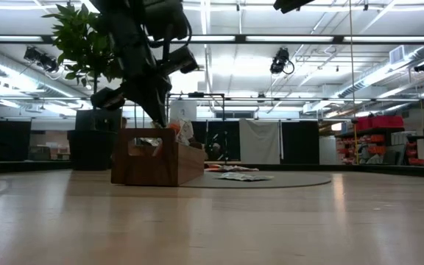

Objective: Pick & Place Tea
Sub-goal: Put the yellow tea bag into the middle section of the wooden organizer

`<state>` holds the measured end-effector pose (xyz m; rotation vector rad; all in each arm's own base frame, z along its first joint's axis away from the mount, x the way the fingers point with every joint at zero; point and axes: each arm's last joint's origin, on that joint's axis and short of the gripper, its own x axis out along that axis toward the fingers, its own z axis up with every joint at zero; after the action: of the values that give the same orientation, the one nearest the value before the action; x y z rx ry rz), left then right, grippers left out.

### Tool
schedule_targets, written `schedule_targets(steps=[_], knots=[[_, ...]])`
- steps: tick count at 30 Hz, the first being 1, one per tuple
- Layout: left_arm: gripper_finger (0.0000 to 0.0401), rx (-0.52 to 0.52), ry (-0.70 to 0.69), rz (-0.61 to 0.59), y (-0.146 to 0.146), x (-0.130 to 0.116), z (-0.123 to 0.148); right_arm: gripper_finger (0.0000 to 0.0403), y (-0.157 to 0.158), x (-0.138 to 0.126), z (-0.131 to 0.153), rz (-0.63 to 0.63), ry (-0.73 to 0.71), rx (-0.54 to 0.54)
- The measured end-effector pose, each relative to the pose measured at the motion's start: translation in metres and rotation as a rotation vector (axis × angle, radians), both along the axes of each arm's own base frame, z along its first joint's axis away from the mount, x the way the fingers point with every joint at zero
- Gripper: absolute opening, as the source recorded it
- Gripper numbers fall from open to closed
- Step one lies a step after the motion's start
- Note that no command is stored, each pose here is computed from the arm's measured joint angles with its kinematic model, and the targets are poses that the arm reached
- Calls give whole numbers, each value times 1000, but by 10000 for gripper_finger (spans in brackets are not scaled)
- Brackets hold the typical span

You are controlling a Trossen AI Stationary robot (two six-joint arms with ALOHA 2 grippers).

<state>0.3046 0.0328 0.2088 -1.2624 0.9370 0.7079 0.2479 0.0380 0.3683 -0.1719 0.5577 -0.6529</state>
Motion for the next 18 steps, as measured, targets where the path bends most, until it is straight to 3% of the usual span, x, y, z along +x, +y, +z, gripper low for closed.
schedule_targets(steps=[18], knots=[[15, -41, 4, 9, 8, -2, 0, 201, 0, 0, 0, 3, 1, 2]])
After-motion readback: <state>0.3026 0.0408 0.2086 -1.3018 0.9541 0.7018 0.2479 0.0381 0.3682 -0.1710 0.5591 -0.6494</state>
